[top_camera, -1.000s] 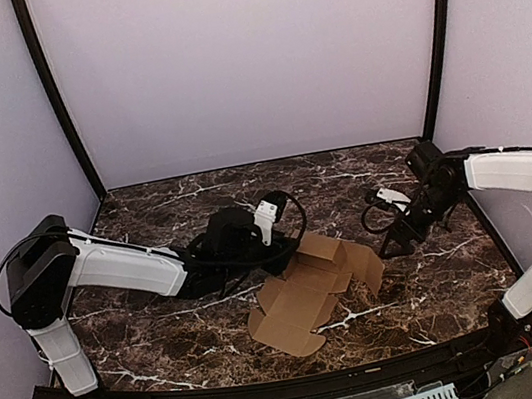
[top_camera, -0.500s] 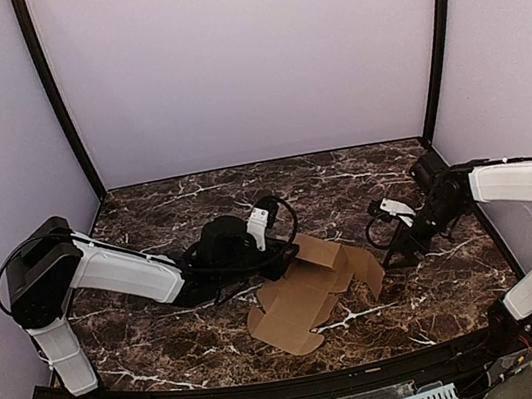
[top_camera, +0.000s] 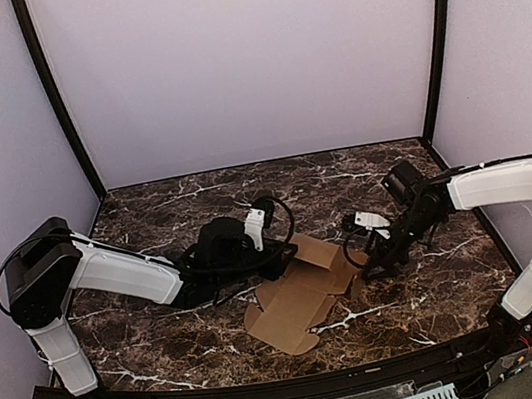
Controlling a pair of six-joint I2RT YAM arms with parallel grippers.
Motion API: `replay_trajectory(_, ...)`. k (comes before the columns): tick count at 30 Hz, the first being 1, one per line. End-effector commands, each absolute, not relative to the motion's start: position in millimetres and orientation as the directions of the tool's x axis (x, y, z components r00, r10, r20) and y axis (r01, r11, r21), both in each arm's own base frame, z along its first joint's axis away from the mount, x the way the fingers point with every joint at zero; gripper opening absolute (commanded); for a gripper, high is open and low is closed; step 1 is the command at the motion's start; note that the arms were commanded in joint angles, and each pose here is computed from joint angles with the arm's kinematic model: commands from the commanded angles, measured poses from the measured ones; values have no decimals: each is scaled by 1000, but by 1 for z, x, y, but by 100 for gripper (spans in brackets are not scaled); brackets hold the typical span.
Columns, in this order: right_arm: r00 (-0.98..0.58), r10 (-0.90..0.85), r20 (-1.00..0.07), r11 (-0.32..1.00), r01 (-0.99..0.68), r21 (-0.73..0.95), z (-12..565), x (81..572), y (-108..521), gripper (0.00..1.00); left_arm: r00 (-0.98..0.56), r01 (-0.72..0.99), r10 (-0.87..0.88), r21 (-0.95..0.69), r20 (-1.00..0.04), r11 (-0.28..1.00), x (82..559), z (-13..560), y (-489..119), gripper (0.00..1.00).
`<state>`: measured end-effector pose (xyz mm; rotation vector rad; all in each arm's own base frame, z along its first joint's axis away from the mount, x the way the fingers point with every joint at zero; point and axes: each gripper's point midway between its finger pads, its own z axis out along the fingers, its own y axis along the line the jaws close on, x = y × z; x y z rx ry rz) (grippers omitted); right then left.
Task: Fold the paper box
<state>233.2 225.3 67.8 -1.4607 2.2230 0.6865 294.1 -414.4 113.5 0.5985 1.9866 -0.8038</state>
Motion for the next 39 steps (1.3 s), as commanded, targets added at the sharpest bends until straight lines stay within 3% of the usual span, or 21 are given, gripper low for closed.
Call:
replay_trajectory(1,-299,-722,-624,298,-948,109,71,243,244,83,-525,658,107,-323,-844,681,291,112,-408,35)
replay_trajectory(17,-213,-739,-640,218,-973,72,72,225,264,87,-579,626,61,-396,-813,672,290,116,-413,34)
replay_trajectory(24,-205,-739,-642,227,-973,50,84,219,255,88,-331,806,243,-140,-912,575,275,160,-408,48)
replay_trajectory(30,-200,-735,-648,242,-970,25,92,222,248,91,-167,848,350,47,-922,528,291,197,-420,54)
replay_trajectory(33,-202,-728,-655,249,-968,23,99,223,246,92,-217,858,369,4,-904,513,310,190,-434,60)
replay_trajectory(39,-219,-721,-657,274,-962,20,103,222,238,94,-327,865,404,-99,-854,492,344,172,-460,59)
